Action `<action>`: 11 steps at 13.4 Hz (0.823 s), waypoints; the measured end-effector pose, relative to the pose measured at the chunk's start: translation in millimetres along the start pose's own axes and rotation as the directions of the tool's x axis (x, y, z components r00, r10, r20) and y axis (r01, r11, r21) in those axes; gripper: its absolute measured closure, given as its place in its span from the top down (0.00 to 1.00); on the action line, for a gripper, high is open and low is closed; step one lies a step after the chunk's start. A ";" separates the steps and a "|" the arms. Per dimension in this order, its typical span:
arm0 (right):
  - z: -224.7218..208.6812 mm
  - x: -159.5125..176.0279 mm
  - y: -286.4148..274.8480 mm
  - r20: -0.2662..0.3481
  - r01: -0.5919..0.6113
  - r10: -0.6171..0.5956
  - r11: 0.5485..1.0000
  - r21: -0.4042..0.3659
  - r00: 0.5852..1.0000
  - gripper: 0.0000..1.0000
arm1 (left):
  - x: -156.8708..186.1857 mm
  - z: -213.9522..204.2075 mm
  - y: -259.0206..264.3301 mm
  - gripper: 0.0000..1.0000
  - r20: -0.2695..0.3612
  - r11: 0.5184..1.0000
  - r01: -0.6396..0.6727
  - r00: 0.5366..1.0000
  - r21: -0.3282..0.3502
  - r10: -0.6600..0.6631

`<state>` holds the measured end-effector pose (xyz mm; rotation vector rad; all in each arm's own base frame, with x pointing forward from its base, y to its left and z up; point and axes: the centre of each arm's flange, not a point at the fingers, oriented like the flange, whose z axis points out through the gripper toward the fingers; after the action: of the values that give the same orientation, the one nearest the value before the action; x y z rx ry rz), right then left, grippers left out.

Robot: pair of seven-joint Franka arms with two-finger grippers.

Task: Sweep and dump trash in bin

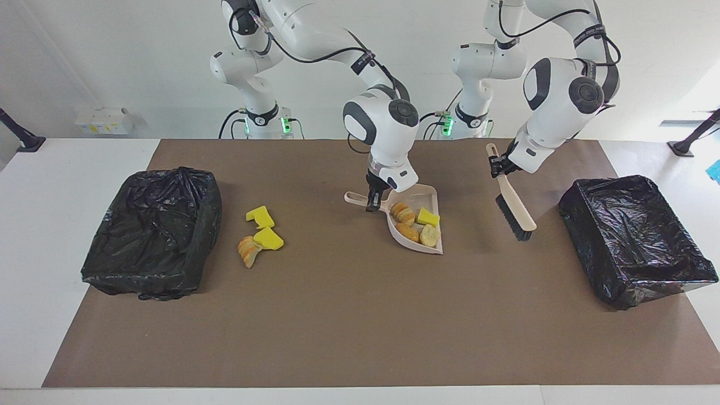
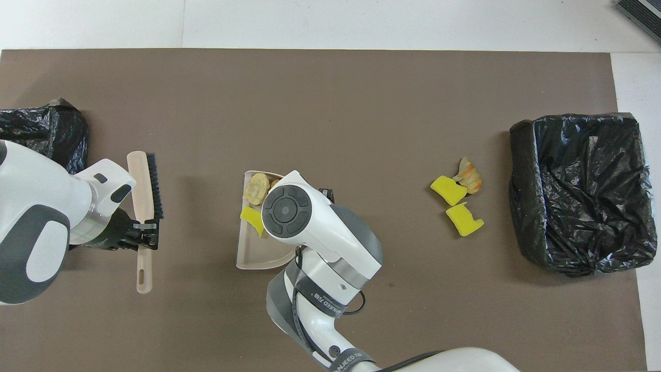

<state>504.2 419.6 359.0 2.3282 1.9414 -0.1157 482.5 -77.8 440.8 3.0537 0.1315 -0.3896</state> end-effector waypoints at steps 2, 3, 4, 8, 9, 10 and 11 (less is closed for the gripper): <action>-8.7 -7.9 7.7 -0.019 -0.028 0.028 1.000 0.002 0.999 0.32 | 0.2 1.9 -0.4 0.26 0.004 1.000 0.000 1.000 0.001 0.000; -13.5 -14.5 14.1 -0.026 -0.043 0.042 0.999 -0.001 0.999 0.32 | 0.8 2.9 -1.8 0.26 0.006 1.000 0.003 1.000 0.001 -0.003; -19.2 -25.9 25.2 -0.034 -0.063 0.063 0.998 -0.006 0.997 0.32 | 1.9 4.2 -5.4 0.26 0.010 1.000 0.009 1.000 0.000 -0.009; -49.0 -110.9 90.9 -0.076 -0.099 0.099 0.995 -0.003 0.992 0.32 | -0.7 17.7 4.7 0.26 0.036 1.000 -0.003 0.999 0.013 0.003; -52.0 -142.8 108.3 -0.063 -0.102 0.103 0.995 0.012 0.993 0.32 | -5.0 22.1 21.5 0.26 0.042 1.000 -0.005 0.999 0.024 0.004; -54.3 -181.6 126.7 -0.046 -0.093 0.094 0.995 0.033 0.994 0.32 | -13.0 27.7 48.2 0.26 0.048 0.999 -0.008 0.999 0.038 0.006; -57.4 -215.9 141.1 -0.039 -0.073 0.075 0.996 0.047 0.996 0.32 | -23.1 33.9 75.1 0.26 0.055 0.999 -0.021 0.998 0.050 0.018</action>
<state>603.4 191.5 448.2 2.4469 1.8868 -0.1075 458.7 -156.6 417.6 3.0876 0.0901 -0.4821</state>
